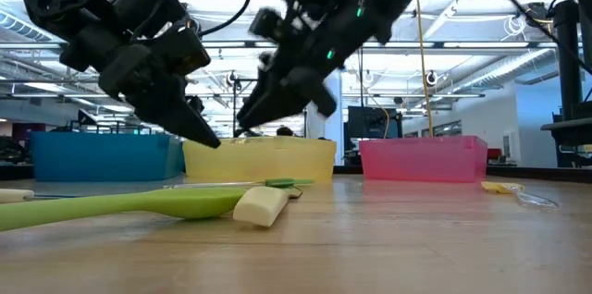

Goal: Pick & Place Kitchen Items
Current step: Put the green spatula into the yellow bin

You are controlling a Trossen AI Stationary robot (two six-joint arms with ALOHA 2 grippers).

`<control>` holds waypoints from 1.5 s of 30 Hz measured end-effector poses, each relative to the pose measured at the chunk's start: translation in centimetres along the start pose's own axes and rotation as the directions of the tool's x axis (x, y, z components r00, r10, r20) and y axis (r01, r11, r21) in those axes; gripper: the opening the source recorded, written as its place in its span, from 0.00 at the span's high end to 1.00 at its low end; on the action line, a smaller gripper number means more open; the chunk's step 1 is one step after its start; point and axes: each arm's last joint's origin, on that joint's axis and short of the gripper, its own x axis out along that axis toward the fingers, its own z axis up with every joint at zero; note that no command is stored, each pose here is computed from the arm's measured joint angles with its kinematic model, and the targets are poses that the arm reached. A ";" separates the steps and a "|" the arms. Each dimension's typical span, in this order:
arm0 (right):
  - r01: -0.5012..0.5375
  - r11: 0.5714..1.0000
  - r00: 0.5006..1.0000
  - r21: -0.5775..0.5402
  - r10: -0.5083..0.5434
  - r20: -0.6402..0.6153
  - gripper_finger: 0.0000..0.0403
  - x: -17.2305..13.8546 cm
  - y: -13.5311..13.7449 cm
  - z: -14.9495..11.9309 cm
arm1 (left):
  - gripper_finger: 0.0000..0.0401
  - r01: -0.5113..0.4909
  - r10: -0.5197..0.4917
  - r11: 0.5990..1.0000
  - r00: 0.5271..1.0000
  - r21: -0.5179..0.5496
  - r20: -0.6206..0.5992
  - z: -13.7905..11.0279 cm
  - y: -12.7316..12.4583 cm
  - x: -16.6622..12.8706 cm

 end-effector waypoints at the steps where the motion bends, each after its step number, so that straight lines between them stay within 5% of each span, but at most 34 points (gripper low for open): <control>1: 0.016 1.000 1.000 -0.006 -0.016 -0.021 0.71 -0.7 0.1 0.4 | 0.61 0.000 0.000 1.000 1.000 -0.001 -0.005 -0.1 0.0 0.1; 12: 0.040 0.985 0.999 0.167 -0.044 0.023 0.71 -4.2 -0.1 2.8 | 0.61 -0.054 0.052 0.998 0.993 0.021 0.109 0.8 0.1 0.3; 25: 0.012 0.892 1.000 0.452 -0.023 0.020 0.71 -4.1 0.9 2.7 | 0.61 -0.069 0.076 0.997 0.984 -0.044 0.160 -0.6 -0.6 3.6; 32: -0.019 0.867 1.000 0.498 0.016 0.010 0.71 -3.8 3.2 1.7 | 0.61 -0.263 0.269 0.962 0.958 -0.077 0.101 -2.9 0.1 5.4; 45: 0.073 0.837 0.997 0.543 -0.078 -0.014 0.71 -3.4 6.6 -0.2 | 0.61 -0.201 0.225 0.968 0.959 -0.148 0.173 -2.7 -1.1 5.7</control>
